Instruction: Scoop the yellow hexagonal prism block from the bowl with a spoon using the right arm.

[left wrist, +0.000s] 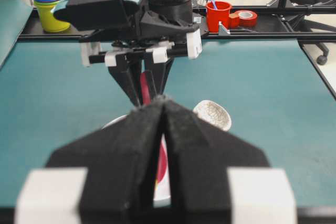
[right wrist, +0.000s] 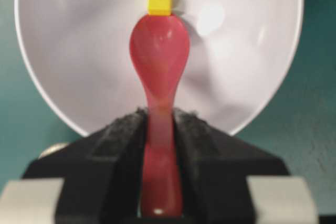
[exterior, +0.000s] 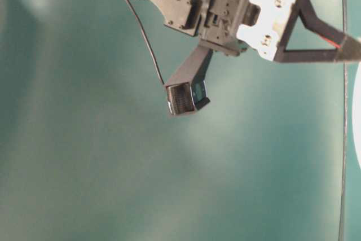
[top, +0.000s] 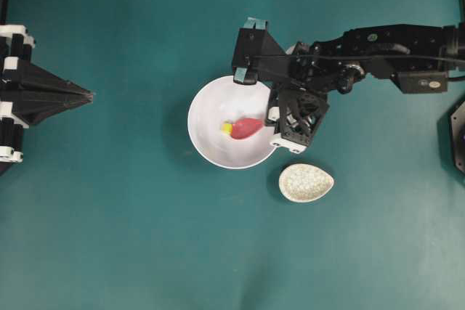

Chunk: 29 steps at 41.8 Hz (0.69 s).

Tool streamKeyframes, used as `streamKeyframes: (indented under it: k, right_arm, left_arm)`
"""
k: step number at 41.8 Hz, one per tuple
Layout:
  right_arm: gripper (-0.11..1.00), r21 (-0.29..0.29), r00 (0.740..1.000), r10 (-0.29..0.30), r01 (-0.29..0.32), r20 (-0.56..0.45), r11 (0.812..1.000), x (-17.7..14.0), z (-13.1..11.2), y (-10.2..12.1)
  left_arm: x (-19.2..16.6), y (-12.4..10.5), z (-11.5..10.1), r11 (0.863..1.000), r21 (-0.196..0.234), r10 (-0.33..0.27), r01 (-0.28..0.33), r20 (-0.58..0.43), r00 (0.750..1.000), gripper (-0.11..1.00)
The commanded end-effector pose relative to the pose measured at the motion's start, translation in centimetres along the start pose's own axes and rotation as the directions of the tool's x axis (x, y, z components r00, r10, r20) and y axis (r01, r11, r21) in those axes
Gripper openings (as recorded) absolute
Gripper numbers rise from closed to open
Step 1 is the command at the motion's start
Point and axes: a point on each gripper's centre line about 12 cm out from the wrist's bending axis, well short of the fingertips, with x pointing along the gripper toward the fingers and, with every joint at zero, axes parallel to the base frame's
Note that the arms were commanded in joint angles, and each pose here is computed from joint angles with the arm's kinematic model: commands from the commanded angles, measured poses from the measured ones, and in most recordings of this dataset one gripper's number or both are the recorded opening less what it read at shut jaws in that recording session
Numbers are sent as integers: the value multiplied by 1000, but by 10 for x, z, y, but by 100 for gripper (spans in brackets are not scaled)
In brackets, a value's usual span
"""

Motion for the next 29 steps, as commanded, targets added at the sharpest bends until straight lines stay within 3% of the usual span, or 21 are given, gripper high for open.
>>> streamKeyframes:
  k: [1,15,29]
  right_arm:
    - [23,-14,998,0,1,69,1000,-8,13,3]
    - [23,-21,983,-17,21,185,1000,-4,27,0]
    - [23,-24,979,-19,24,202,999,-6,28,0]
  left_arm:
    - [2,0,8,1000,0,0,0,23,1000,1]
    - [2,0,8,1000,-3,1,-1,26,1000,1]
    - [2,0,8,1000,-5,0,0,25,1000,1]
